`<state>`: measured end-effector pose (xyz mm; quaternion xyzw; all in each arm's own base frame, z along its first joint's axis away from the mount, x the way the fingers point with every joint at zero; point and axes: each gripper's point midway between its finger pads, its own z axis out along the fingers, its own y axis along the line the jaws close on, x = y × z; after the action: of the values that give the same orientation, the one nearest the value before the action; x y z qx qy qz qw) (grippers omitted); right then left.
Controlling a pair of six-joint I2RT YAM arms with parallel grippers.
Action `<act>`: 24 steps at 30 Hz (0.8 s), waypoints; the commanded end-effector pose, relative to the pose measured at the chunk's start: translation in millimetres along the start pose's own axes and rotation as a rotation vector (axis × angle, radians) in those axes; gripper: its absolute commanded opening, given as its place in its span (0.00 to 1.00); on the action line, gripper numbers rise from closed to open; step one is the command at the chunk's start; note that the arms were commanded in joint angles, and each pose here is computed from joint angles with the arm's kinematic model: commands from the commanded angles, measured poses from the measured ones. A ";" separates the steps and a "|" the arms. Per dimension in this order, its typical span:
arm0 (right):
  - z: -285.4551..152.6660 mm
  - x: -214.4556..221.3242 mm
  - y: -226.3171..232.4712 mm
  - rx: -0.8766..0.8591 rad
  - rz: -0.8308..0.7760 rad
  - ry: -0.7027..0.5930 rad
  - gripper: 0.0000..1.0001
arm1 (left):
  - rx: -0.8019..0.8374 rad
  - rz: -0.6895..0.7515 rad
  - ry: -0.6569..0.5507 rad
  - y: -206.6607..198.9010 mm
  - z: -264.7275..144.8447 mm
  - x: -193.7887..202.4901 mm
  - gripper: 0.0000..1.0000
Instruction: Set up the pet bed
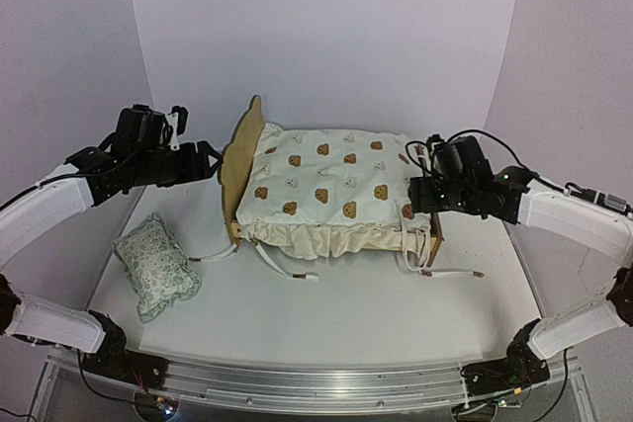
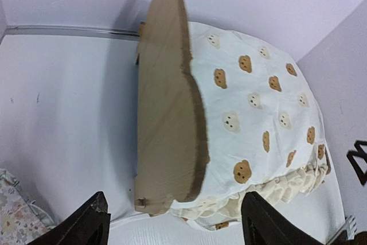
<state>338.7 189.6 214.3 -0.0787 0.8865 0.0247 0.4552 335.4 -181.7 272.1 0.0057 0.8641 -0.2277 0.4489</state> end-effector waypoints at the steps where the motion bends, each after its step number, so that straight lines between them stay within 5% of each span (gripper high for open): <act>1: 13.6 26.3 -46.0 0.035 0.150 0.181 0.79 | 0.087 0.061 0.005 -30.6 3.9 -16.5 0.83; 7: 46.3 50.8 -86.8 0.073 0.278 0.311 0.77 | 0.078 0.098 0.052 -43.6 18.8 -17.5 0.77; 13: 63.8 72.9 -92.1 0.083 0.261 0.394 0.71 | -0.005 0.115 0.084 -33.7 42.9 -12.9 0.49; 19: 70.3 81.8 -76.9 0.003 0.252 0.445 0.52 | -0.060 0.112 0.105 -25.4 57.1 -5.5 0.19; 24: 72.0 88.9 -62.0 -0.078 0.259 0.485 0.45 | -0.113 0.105 0.088 -14.2 52.5 -5.5 0.07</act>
<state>357.8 109.1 101.1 0.0332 0.9687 0.0554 0.2396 375.2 -218.6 239.2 0.0530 0.9001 -0.1562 0.4034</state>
